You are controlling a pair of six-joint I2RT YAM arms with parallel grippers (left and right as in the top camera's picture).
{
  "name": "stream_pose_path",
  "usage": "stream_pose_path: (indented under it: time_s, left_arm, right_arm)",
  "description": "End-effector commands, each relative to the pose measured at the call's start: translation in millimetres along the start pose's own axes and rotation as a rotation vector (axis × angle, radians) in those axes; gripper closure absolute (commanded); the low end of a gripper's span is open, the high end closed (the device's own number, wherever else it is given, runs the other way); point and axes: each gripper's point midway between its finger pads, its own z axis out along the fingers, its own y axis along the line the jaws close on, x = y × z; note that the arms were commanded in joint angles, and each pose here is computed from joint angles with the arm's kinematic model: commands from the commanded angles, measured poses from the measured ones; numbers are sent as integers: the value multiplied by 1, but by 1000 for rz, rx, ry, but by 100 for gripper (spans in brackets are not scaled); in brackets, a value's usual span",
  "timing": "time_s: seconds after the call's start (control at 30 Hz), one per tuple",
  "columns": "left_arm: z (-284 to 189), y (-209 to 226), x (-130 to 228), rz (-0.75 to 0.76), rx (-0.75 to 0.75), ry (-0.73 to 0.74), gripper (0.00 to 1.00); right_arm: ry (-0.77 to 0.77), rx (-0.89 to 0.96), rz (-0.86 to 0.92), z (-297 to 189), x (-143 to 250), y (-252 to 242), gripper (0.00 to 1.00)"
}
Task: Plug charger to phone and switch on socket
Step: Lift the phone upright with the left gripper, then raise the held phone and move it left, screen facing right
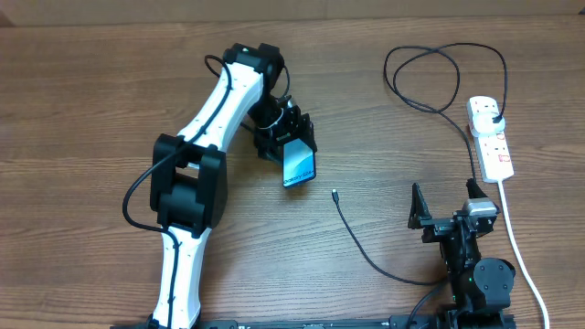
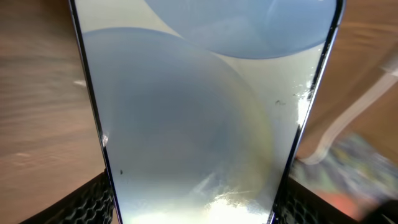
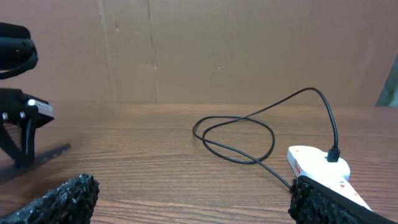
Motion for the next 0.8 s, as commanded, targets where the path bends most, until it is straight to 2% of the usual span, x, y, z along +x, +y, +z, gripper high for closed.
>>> stream_pose_path:
  time_s: [0.0,0.27,0.67,0.77]
  left_arm:
    - [-23,-41,12,20,289,82,25]
    - [-60,-69,16,18,598,150,25]
    - [-96,-86,18,33,829,187,27]
    - [-101,-84,16,27,846,184,26]
  right_arm:
    - [-2,6,-1,0,2,-1,0]
    - [-2,6,-2,0,2,-1,0]
    - [-2,6,-2,0,2,-1,0]
    - [-2,6,-2,0,2,-1,0]
